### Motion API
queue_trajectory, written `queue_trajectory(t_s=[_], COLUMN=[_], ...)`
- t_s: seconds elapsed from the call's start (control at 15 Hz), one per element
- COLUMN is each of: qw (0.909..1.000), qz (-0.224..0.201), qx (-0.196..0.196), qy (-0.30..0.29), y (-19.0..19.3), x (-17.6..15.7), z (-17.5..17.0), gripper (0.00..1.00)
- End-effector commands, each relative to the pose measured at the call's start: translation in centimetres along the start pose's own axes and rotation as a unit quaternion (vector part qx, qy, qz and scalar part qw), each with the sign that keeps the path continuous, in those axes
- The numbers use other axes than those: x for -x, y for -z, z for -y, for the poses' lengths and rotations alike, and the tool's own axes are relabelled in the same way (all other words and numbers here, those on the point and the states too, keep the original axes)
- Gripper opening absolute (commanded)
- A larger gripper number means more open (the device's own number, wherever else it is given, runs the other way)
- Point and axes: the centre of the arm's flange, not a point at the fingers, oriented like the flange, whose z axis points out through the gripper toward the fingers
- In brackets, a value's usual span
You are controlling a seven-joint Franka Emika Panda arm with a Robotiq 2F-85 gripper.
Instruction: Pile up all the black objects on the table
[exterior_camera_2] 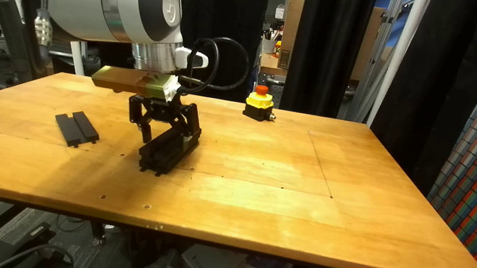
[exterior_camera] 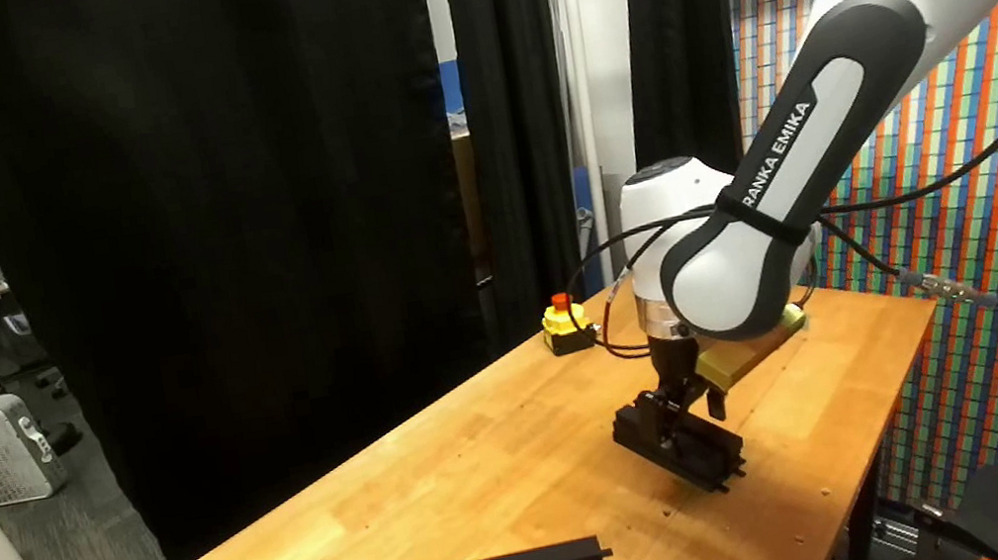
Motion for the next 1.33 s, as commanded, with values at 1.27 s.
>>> queue_trajectory(t_s=[1.27], qw=[0.8986], qz=[-0.052], qx=[0.060], qy=[0.431], y=[5.7], x=[0.0], z=[20.0], gripper=[1.00])
